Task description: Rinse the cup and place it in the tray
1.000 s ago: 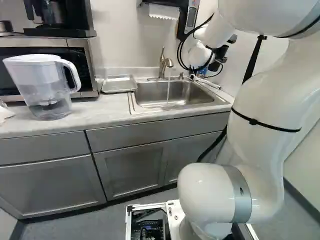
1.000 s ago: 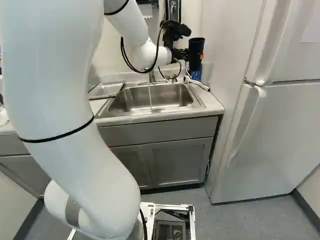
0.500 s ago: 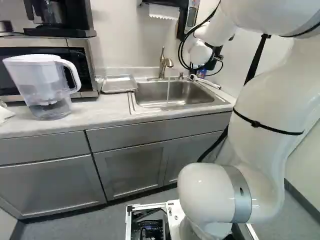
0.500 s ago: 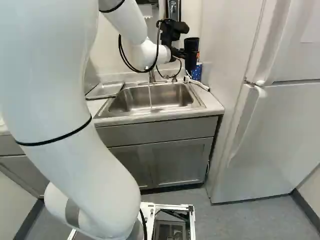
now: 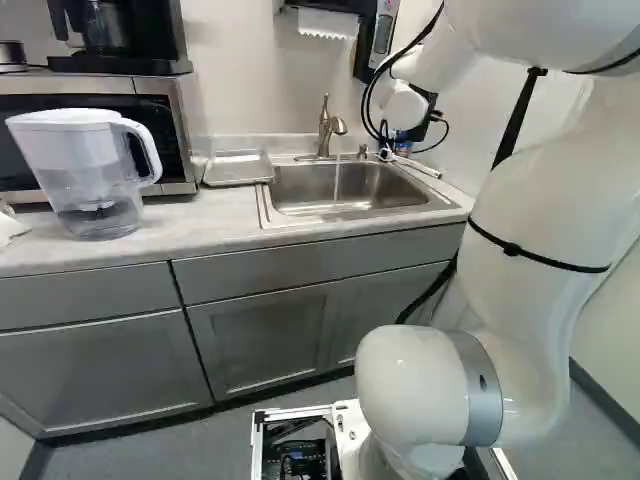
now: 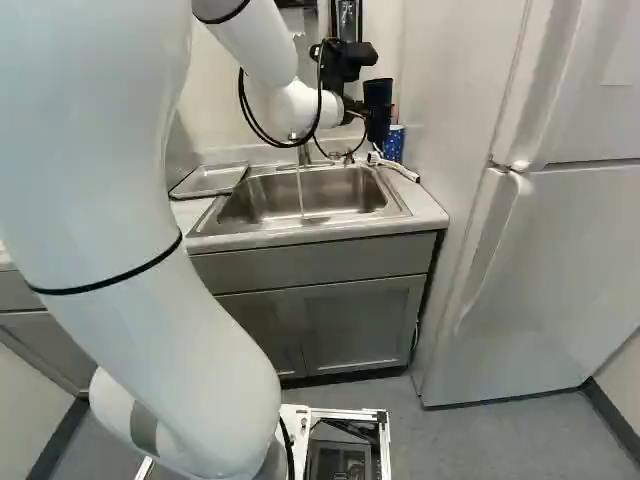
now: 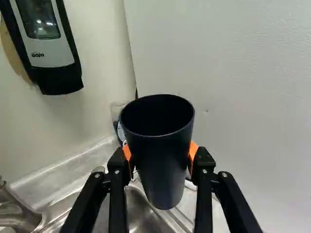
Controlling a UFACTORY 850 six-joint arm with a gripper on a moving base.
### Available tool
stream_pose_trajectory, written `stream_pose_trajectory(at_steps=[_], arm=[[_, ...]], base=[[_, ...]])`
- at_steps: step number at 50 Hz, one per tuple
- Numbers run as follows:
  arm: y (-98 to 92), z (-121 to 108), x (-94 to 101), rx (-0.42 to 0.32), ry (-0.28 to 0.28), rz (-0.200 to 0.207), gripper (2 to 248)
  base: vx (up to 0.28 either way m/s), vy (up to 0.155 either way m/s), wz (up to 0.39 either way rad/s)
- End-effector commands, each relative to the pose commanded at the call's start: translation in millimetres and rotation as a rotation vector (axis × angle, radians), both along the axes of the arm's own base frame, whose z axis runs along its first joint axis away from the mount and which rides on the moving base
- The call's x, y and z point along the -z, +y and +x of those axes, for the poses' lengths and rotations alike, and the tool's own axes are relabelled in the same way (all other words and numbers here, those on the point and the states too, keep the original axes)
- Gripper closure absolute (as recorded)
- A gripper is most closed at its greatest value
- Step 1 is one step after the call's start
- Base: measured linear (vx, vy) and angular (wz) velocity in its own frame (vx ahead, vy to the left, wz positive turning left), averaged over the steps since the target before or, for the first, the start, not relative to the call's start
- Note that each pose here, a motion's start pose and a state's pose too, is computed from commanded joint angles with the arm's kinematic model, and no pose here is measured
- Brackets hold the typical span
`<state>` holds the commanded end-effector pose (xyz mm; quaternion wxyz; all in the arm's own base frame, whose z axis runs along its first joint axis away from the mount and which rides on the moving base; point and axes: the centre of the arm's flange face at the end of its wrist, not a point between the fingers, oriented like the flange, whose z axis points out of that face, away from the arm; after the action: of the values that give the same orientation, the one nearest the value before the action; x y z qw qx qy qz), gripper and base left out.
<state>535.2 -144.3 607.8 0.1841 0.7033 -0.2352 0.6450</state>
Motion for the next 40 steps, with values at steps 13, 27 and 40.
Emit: stream_pose_trajectory(at_steps=[13,27,40], arm=[[-3.6,3.9,1.4,-0.045,0.037,-0.030,125],[-8.3,7.7,4.0,-0.088,0.082,-0.053,125],[-11.6,10.1,5.9,-0.120,0.116,-0.074,125]], base=[[0.000,0.000,0.000],[0.000,0.000,0.000],[0.000,0.000,0.000]])
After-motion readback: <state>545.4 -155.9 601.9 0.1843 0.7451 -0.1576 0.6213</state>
